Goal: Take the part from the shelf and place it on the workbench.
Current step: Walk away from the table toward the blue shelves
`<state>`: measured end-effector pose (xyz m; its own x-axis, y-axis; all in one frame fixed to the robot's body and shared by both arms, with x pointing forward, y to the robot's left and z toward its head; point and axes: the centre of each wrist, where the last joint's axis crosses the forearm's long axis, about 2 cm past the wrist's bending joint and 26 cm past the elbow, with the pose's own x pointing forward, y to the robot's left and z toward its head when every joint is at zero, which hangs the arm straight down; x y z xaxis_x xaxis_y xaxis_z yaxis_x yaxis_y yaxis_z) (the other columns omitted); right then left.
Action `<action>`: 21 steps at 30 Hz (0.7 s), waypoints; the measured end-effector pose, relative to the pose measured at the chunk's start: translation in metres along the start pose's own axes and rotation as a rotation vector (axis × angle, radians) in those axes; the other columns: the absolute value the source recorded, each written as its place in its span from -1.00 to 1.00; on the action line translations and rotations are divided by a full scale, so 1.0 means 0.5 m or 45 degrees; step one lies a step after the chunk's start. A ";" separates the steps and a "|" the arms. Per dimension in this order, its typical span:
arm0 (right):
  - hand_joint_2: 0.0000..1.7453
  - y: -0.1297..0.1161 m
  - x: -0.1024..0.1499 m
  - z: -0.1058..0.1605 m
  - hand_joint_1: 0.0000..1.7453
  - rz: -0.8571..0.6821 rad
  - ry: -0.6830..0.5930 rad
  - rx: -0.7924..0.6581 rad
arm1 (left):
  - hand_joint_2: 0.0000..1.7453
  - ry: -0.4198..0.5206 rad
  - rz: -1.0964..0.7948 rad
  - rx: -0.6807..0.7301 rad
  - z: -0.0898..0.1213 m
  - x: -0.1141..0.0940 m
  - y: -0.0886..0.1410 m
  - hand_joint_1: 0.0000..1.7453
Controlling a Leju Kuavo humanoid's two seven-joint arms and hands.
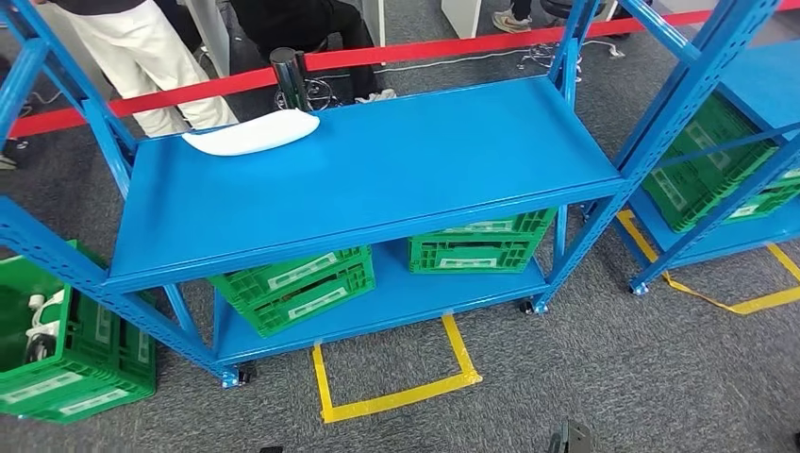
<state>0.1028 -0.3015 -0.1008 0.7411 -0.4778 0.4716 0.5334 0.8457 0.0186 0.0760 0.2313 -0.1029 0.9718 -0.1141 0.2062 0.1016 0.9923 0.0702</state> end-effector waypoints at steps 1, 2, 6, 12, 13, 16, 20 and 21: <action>-1.00 0.000 -0.001 0.000 -1.00 0.001 0.001 -0.001 | -1.00 0.001 0.000 0.000 0.000 -0.001 0.000 -1.00; -1.00 0.000 -0.001 0.000 -1.00 0.001 0.001 -0.001 | -1.00 0.003 0.000 0.001 0.000 -0.002 0.000 -1.00; -1.00 0.001 0.000 0.000 -1.00 0.001 0.000 0.002 | -1.00 0.002 0.000 0.003 0.000 -0.001 0.003 -1.00; -1.00 0.002 0.000 0.000 -1.00 0.000 0.004 0.005 | -1.00 0.001 0.000 0.003 0.000 0.001 0.003 -1.00; -1.00 0.002 -0.002 0.001 -1.00 0.002 0.005 0.005 | -1.00 0.000 0.001 0.003 0.000 0.001 0.003 -1.00; -1.00 -0.002 -0.006 0.002 -1.00 0.008 0.010 0.001 | -1.00 0.001 0.001 0.002 0.000 0.001 0.002 -1.00; -1.00 -0.001 -0.003 0.001 -1.00 0.005 0.008 0.001 | -1.00 0.002 0.001 0.000 0.000 0.000 0.000 -1.00; -1.00 -0.001 -0.001 0.000 -1.00 0.003 0.006 0.001 | -1.00 0.001 0.002 -0.001 0.000 0.001 -0.001 -1.00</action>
<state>0.1020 -0.3015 -0.1010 0.7442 -0.4770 0.4677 0.5313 0.8470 0.0183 0.0763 0.2309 -0.1028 0.9721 -0.1128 0.2055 0.1006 0.9925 0.0689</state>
